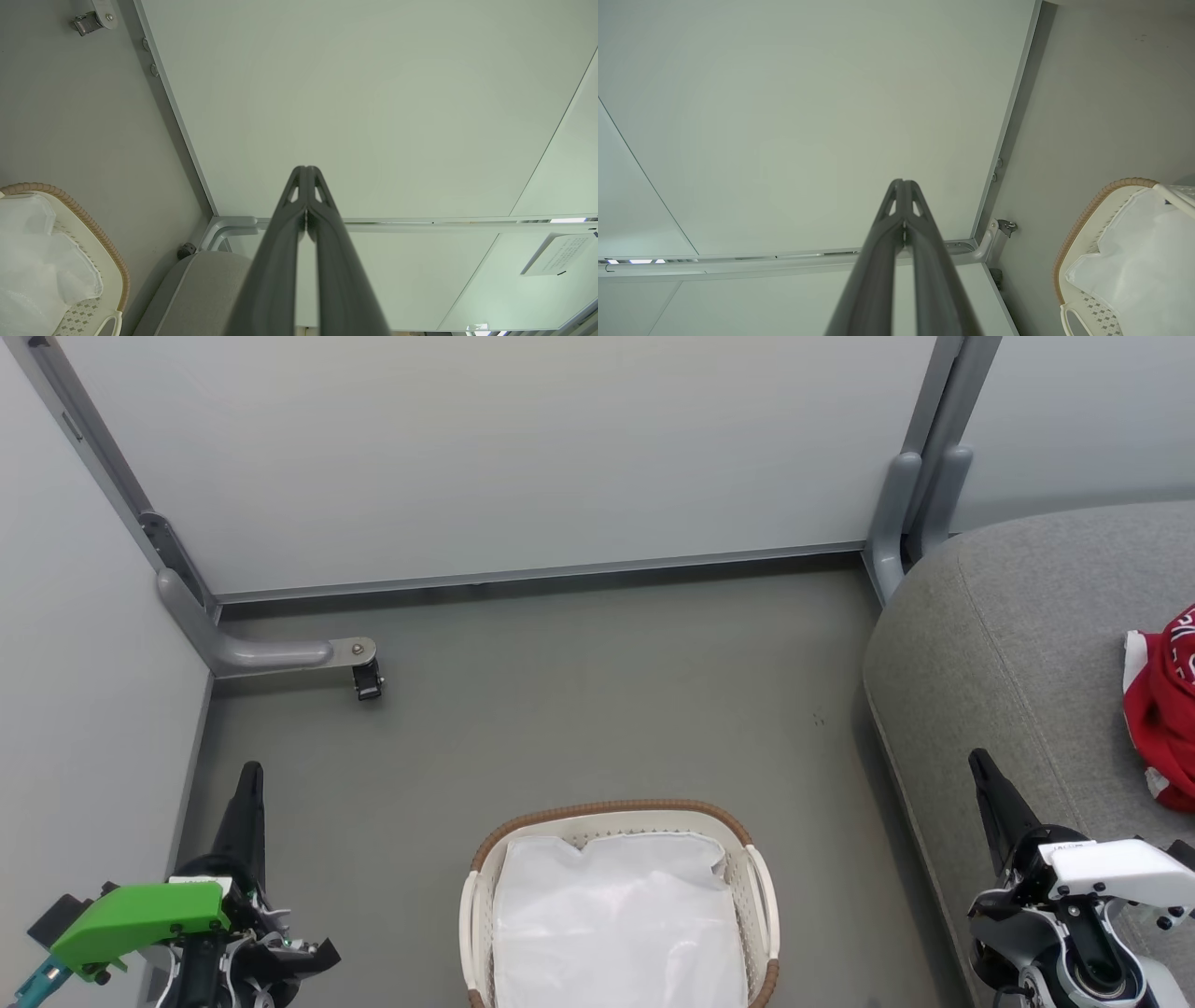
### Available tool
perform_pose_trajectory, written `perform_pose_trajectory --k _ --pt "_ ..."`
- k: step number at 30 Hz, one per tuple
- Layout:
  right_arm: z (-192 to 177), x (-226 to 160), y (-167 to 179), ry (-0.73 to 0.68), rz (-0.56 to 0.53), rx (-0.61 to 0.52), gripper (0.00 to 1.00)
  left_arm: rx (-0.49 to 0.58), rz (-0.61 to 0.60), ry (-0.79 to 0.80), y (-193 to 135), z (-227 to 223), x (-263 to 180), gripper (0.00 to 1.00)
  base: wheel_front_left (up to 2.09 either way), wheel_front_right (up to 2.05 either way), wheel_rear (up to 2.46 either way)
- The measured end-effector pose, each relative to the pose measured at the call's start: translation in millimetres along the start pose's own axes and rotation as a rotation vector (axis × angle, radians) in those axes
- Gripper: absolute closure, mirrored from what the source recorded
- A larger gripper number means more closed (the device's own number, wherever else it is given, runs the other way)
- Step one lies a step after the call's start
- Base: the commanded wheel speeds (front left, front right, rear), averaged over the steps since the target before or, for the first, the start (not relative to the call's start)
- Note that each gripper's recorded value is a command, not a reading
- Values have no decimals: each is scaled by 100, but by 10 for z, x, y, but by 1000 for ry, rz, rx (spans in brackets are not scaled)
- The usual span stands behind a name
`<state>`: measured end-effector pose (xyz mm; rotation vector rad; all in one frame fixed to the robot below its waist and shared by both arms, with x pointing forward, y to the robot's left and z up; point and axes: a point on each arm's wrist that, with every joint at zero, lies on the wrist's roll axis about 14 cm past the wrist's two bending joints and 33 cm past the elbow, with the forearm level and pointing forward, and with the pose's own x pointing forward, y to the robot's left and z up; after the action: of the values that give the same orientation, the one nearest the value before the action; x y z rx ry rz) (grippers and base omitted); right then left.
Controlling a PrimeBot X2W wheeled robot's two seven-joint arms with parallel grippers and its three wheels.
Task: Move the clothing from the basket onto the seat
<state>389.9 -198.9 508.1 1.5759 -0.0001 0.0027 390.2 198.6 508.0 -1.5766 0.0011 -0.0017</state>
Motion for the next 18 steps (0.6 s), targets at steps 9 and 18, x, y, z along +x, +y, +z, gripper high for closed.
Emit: perform_pose_trajectory --k 9,18 --pt "1 0 0 0 0 0 100 0 0 0 0 0 0 100 0 0 0" --pt "1 0 0 0 0 0 100 0 0 0 0 0 0 100 0 0 0"
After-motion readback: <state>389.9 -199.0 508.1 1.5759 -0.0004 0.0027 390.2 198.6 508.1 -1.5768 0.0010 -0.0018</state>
